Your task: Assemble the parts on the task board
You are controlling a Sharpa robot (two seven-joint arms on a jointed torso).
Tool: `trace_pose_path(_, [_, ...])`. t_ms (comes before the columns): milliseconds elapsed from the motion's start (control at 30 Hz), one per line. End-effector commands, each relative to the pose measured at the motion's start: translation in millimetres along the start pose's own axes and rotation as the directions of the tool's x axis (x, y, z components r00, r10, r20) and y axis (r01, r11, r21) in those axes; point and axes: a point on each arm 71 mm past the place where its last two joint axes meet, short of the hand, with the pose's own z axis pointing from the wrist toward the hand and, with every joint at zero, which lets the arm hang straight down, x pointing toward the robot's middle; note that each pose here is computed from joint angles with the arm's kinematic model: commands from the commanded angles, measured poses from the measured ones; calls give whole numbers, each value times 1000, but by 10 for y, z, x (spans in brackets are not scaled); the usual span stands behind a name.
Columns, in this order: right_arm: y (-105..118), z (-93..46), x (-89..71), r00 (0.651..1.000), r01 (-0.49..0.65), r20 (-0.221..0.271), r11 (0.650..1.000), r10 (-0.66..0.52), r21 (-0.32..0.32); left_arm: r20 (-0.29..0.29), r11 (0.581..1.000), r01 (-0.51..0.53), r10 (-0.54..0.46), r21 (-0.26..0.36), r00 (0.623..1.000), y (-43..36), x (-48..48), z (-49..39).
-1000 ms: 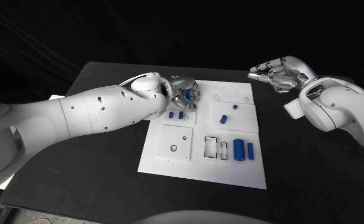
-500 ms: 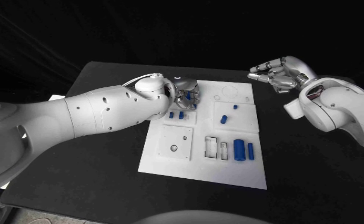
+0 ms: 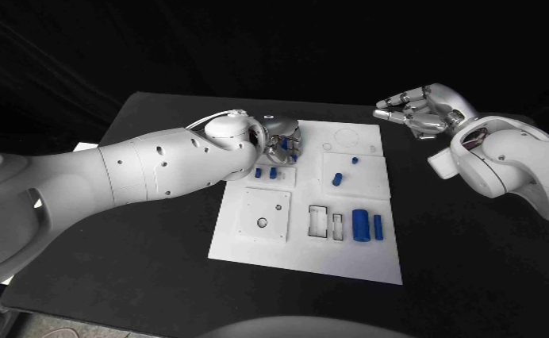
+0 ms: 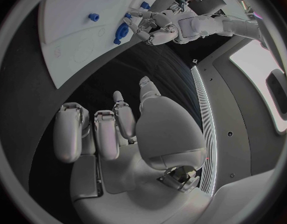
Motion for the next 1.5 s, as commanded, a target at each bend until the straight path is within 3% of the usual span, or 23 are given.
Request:
trace_pose_path(33, [10, 0, 16, 1000, -2, -14, 1000, 2, -10, -31, 1000, -13, 13, -2, 999, -9, 30, 5])
trace_pose_path(267, [13, 1, 18, 1000, -2, -14, 1000, 2, -11, -30, 1000, -12, 12, -4, 999, -12, 32, 8])
trace_pose_path(667, [17, 2, 21, 1000, -2, -14, 1000, 2, -14, 31, 1000, 7, -8, 18, 999, -35, -16, -9])
trace_pose_path(933, [13, 2, 17, 1000, -2, -13, 1000, 2, -14, 60, 999, 41, -42, 24, 997, -25, -67, -91])
trace_pose_path(1200, [6, -2, 10, 1000, -1, -11, 1000, 1, -12, 88, 997, 79, -79, 10, 993, 71, -176, -241])
trace_pose_path(1500, [-2, -8, -1, 1000, -1, -8, 1000, 1, -10, 95, 993, 116, -113, -28, 989, 266, -243, -438])
